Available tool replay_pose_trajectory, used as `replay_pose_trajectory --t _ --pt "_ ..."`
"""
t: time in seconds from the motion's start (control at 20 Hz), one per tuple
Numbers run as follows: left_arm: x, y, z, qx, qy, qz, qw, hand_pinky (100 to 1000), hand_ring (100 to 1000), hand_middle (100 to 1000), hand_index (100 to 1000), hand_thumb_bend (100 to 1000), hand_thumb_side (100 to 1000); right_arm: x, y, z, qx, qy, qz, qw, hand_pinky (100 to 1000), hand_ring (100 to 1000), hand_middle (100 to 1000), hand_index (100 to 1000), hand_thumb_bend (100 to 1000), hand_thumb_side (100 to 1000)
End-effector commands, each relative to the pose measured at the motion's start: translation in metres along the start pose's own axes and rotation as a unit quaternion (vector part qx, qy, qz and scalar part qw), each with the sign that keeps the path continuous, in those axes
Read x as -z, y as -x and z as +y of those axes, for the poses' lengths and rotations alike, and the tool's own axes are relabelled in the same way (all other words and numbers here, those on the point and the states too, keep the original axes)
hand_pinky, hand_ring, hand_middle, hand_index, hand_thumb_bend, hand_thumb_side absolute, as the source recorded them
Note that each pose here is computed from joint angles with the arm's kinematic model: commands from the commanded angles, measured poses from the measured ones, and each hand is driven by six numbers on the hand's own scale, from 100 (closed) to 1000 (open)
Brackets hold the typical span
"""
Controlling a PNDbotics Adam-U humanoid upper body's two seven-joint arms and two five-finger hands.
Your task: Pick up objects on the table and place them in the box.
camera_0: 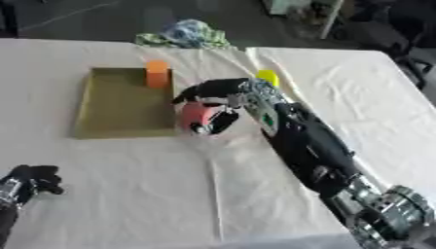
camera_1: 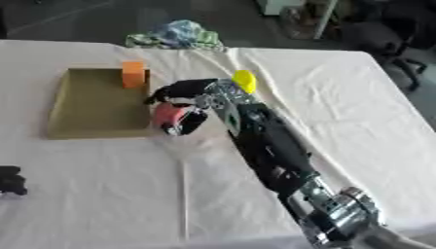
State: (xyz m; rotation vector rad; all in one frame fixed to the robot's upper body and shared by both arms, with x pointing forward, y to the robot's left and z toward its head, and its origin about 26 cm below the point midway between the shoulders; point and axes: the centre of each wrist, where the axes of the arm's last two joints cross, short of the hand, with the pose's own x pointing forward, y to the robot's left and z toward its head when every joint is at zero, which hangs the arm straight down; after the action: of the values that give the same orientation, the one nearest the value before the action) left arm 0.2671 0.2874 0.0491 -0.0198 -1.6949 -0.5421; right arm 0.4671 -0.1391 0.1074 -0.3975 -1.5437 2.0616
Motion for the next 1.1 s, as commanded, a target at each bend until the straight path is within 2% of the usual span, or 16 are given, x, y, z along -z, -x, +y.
replay_pose_trajectory --t 0.05,0.2,0.4,0.45,0.5,0.55,0.65,0.7,0.75,0.85,1.1 --pt "0.001 -0.004 0.004 0.007 0.001 -0.006 1.0 798 575 577 735 100 1000 -0.003 0.004 -0.006 -0.012 0.007 0.01 1.0 703 731 890 991 100 204" --pt "0.001 -0.005 0.004 0.008 0.0 -0.007 1.0 798 575 576 735 100 1000 -0.004 0.006 -0.003 -0.011 0.013 0.014 1.0 661 633 866 978 100 140" --pt "0.001 -0.004 0.004 0.007 -0.001 -0.005 1.0 798 575 576 735 100 1000 -0.005 0.006 -0.007 -0.017 0.036 0.012 0.999 643 601 861 974 100 103" --pt "0.001 -0.004 0.004 0.007 0.0 -0.006 1.0 798 575 576 735 100 1000 -0.006 0.006 -0.01 -0.02 0.043 0.01 0.999 643 599 860 974 100 100" --pt "0.001 -0.004 0.004 0.007 0.0 -0.006 1.0 798 575 576 735 100 1000 -0.006 0.005 -0.015 -0.024 0.051 0.008 0.998 642 597 862 975 100 182" --pt "0.001 -0.005 0.004 0.008 0.0 -0.007 1.0 798 575 576 735 100 1000 -0.006 0.004 -0.021 -0.028 0.061 0.004 0.998 642 596 860 975 100 100" --pt "0.002 -0.005 0.004 0.008 0.0 -0.008 1.0 798 574 576 735 100 1000 -0.007 0.002 -0.033 -0.036 0.075 -0.001 0.996 646 600 863 978 100 100" --pt "0.002 -0.005 0.004 0.008 0.0 -0.009 1.0 798 574 576 735 100 1000 -0.007 0.0 -0.039 -0.041 0.081 -0.002 0.996 647 601 865 979 100 138" --pt "0.003 -0.006 0.004 0.008 0.001 -0.01 1.0 798 574 576 735 100 1000 -0.006 -0.002 -0.046 -0.044 0.086 -0.002 0.995 648 602 865 979 100 100" --pt "0.004 -0.007 0.004 0.008 0.003 -0.012 1.0 798 574 576 735 100 1000 -0.003 -0.005 -0.055 -0.048 0.092 -0.002 0.995 652 603 866 981 100 100" --pt "0.008 -0.011 0.003 0.01 0.011 -0.022 1.0 798 574 576 735 100 1000 0.008 -0.016 -0.068 -0.05 0.1 0.003 0.994 658 608 869 988 100 100"
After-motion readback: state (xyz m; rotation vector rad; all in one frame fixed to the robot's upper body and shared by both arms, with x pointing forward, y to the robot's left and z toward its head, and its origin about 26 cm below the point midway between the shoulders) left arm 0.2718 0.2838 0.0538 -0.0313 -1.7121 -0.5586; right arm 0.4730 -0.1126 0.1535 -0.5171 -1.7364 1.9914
